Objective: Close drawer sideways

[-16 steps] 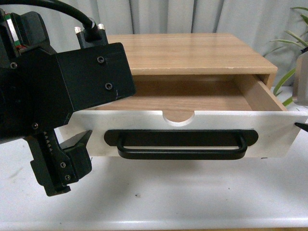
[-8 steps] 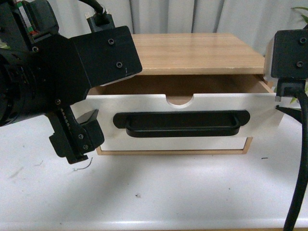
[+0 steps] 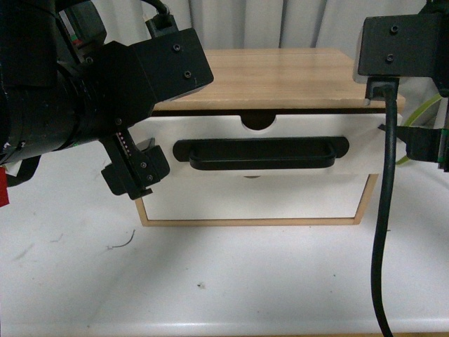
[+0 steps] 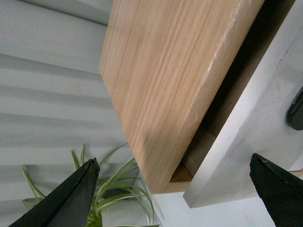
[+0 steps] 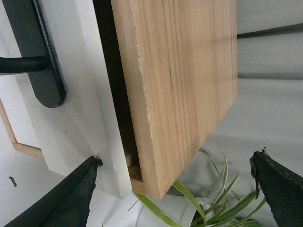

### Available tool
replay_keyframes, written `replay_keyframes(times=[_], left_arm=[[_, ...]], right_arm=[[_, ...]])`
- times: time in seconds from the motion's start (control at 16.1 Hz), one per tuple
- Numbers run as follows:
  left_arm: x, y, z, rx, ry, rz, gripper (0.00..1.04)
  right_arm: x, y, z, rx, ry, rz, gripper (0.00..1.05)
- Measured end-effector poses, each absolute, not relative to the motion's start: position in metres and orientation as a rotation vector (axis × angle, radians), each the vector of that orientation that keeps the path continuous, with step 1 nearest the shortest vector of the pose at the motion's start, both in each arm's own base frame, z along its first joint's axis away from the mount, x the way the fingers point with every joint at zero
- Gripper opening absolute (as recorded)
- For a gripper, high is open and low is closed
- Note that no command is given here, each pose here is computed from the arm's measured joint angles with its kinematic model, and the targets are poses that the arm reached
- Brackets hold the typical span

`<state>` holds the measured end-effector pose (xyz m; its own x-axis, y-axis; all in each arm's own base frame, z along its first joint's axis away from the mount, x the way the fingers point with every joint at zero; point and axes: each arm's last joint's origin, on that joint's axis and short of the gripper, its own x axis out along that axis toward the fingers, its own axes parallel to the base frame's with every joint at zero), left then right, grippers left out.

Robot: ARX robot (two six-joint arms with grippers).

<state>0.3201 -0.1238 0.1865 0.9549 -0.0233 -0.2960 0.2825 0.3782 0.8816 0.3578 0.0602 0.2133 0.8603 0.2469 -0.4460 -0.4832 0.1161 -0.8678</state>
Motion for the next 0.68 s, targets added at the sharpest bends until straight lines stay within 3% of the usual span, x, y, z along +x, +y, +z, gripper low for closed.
replay_keyframes(times=[0.56,0.62,0.68], left_arm=[[0.338,-0.131,0.181,1.103,0.223,-0.149,0.98],[0.336,-0.131,0.181,1.093,0.236,-0.156,0.98],[0.301,-0.127,0.188,1.038,0.26,-0.231,0.98]], right_arm=[[0.375,0.067,0.212,-1.308,0.184,0.506,0.98],[0.373,0.067,0.209,-1.291,0.18,0.5,0.98],[0.346,0.063,0.209,-1.195,0.19,0.512,0.98]])
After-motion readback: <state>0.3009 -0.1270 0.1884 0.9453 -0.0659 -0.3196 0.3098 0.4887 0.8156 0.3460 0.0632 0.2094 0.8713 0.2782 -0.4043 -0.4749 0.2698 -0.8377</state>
